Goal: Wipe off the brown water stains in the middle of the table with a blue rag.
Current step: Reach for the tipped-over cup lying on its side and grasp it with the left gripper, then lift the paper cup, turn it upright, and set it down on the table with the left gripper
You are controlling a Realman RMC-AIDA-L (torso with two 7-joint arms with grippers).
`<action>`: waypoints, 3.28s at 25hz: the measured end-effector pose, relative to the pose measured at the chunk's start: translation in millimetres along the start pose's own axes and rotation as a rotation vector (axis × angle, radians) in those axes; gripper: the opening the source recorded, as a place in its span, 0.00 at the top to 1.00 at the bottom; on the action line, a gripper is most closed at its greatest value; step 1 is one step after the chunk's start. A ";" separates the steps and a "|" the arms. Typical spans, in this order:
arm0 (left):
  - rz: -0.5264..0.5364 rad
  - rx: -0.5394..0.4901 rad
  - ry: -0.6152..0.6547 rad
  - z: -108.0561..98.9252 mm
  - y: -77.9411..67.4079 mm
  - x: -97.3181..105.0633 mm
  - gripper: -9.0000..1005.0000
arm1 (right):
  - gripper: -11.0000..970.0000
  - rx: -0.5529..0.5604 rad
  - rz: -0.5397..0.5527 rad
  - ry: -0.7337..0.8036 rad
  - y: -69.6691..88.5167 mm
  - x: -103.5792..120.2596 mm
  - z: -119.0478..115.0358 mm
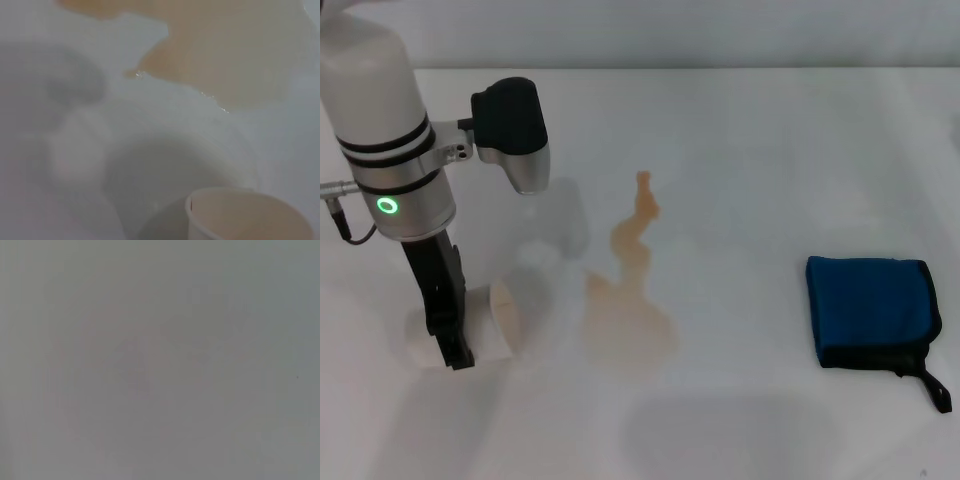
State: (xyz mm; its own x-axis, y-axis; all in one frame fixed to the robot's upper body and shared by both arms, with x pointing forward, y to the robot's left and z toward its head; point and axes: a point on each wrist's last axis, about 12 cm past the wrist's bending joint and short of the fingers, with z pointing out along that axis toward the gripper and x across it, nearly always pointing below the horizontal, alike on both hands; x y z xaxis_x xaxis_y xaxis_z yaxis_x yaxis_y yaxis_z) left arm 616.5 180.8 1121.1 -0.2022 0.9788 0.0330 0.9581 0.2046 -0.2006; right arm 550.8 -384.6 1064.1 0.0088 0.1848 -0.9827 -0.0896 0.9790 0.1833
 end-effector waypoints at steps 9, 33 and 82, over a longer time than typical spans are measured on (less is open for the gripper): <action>-0.113 -0.095 -0.108 -18.5 17.4 10.5 0.28 | 0.28 0.000 0.000 0.001 0.0 0.2 0.0; -0.511 -0.519 -1.225 -51.6 48.1 96.8 0.34 | 0.28 -0.005 -0.005 -0.008 0.2 -2.9 2.2; -0.995 -0.808 -1.363 136.6 -21.6 107.8 0.34 | 0.28 -0.033 -0.015 -0.004 7.6 -3.1 9.8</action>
State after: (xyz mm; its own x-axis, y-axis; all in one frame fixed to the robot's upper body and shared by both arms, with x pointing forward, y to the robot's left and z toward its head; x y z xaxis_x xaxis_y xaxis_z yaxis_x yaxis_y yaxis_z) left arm 546.2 280.7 995.2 -0.2872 -0.0823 -0.9543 0.1722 0.9756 -0.1359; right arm 559.9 -376.8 1068.7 0.0140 0.1700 -0.9853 -0.1219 0.9784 0.1671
